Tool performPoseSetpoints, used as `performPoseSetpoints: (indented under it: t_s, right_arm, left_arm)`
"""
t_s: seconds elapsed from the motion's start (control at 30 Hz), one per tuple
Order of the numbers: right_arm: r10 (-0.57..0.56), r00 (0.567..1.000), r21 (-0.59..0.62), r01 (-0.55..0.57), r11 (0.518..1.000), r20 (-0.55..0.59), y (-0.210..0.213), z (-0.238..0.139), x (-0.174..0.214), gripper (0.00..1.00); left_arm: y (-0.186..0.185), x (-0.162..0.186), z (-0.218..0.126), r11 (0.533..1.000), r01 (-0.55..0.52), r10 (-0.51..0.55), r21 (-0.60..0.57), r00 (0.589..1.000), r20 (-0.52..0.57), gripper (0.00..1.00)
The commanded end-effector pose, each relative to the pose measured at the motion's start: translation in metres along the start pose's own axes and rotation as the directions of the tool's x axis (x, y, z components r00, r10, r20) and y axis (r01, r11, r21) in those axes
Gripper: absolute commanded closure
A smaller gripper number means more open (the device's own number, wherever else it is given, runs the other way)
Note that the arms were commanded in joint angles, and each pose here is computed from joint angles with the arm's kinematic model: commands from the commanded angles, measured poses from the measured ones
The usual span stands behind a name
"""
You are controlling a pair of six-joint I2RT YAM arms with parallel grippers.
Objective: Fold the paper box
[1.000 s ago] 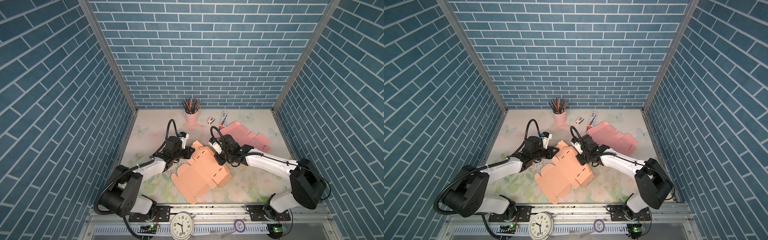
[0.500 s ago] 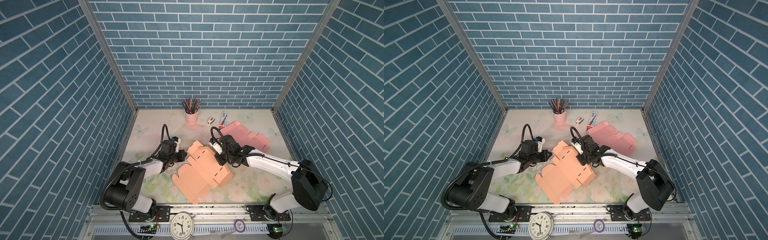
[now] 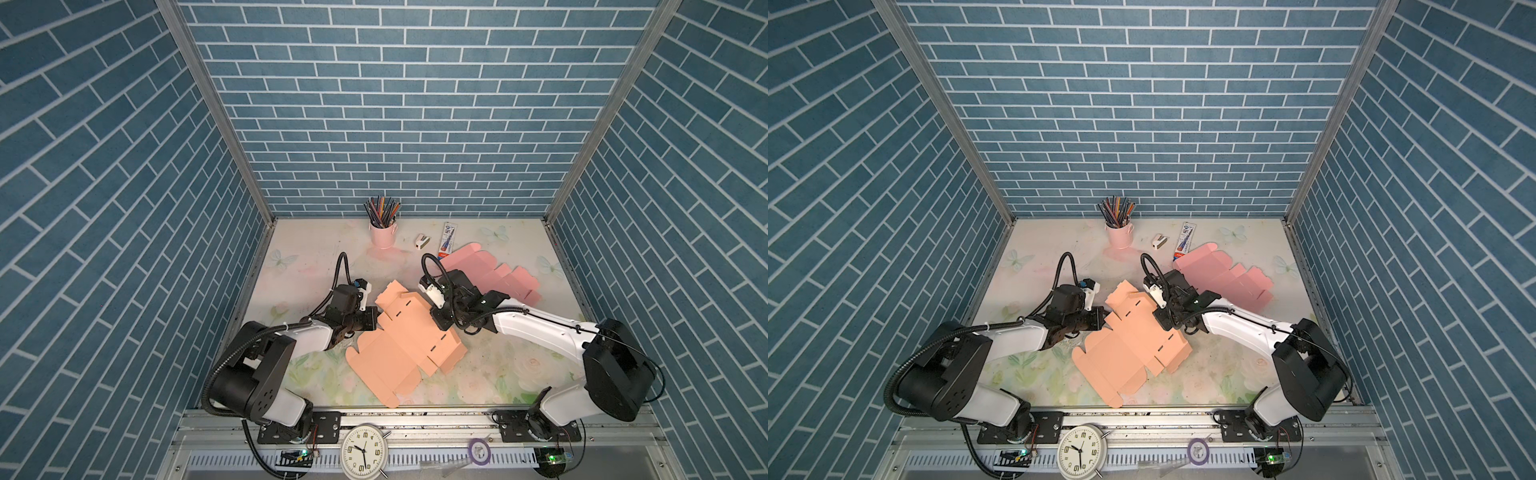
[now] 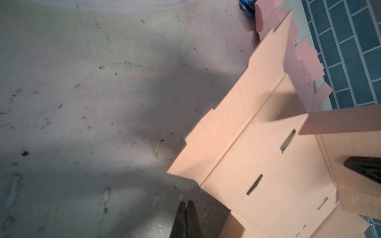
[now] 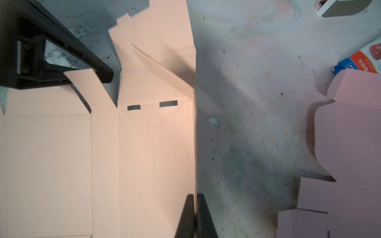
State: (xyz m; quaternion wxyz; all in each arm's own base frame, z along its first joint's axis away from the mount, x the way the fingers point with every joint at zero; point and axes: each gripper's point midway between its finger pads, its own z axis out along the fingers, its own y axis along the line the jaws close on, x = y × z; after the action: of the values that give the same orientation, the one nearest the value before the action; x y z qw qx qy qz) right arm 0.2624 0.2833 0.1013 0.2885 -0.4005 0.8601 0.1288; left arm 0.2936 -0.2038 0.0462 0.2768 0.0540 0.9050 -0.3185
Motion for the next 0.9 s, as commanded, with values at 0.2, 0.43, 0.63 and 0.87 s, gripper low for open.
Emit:
performPoseSetpoints:
  t_s: [0.2,0.43,0.63,0.87]
  right_arm:
    - [-0.050,0.999,0.015,0.050,0.999,0.012,-0.001,0.002,-0.006,1.00]
    - [-0.070,0.997,0.019,0.070,0.997,0.013,-0.001,0.001,-0.005,1.00]
    - [-0.152,0.987,0.046,0.150,0.988,0.046,-0.003,-0.008,-0.005,1.00]
    - [-0.247,0.968,0.084,0.242,0.967,0.046,-0.009,-0.005,-0.012,1.00]
  left_arm:
    - [-0.024,0.023,-0.005,0.998,-0.053,0.054,0.017,0.998,-0.041,1.00]
    - [-0.036,0.031,-0.006,0.997,-0.065,0.067,0.039,0.997,-0.047,1.00]
    - [-0.024,0.004,-0.027,0.997,-0.012,0.009,0.081,0.999,0.040,1.00]
    - [-0.015,-0.051,-0.048,0.994,0.027,-0.044,0.103,0.985,0.168,1.00]
